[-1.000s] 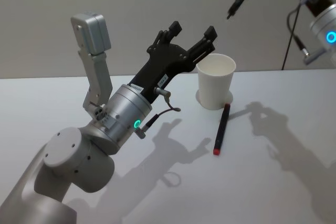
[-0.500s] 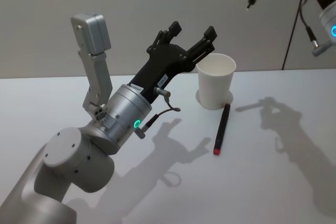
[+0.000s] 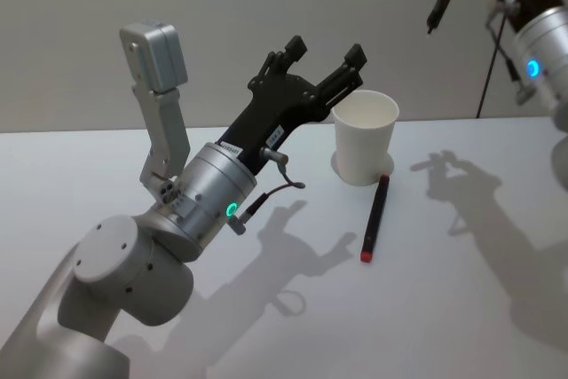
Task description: Place the pen into the pen holder.
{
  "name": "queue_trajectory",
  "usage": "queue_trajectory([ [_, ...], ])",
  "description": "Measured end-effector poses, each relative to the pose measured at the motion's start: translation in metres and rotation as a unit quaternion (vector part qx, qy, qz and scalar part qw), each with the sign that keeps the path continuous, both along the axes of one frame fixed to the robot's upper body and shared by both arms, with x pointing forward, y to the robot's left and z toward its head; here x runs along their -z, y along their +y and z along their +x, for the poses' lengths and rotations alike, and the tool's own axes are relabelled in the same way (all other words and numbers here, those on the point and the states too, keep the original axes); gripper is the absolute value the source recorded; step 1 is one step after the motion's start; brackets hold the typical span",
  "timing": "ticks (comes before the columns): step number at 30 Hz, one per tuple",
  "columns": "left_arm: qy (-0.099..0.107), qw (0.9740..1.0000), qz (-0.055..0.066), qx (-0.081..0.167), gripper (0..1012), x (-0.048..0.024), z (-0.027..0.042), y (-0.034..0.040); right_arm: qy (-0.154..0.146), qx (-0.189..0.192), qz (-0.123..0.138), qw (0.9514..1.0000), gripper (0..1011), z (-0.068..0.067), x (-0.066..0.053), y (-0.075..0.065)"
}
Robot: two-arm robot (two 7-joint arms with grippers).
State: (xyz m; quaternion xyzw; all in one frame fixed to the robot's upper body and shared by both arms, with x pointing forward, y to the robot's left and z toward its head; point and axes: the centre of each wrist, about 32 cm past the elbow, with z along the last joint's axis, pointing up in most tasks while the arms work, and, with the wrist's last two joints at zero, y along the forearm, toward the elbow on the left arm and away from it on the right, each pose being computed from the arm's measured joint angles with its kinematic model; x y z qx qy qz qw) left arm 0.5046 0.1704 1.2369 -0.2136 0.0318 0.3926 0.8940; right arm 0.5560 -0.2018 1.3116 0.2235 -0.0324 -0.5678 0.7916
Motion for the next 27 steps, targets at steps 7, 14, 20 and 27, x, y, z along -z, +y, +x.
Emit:
queue_trajectory([
  [7, 0.0, 1.0, 0.0, 0.0, 1000, 0.0, 0.0, 0.0, 0.021, 0.018, -0.047, 0.9985, 128, 0.015, 0.019, 0.01],
  [14, 0.0, 1.0, 0.0, 0.0, 1000, 0.0, 0.0, 0.0, 0.049, 0.024, -0.083, 0.995, 128, 0.029, 0.039, 0.021],
  [20, 0.0, 1.0, 0.0, 0.0, 1000, 0.0, 0.0, 0.0, 0.067, 0.018, -0.098, 0.9928, 128, 0.036, 0.051, 0.028],
  [27, 0.0, 1.0, 0.0, 0.0, 1000, 0.0, 0.0, 0.0, 0.079, 0.006, -0.106, 0.9912, 128, 0.041, 0.06, 0.037],
])
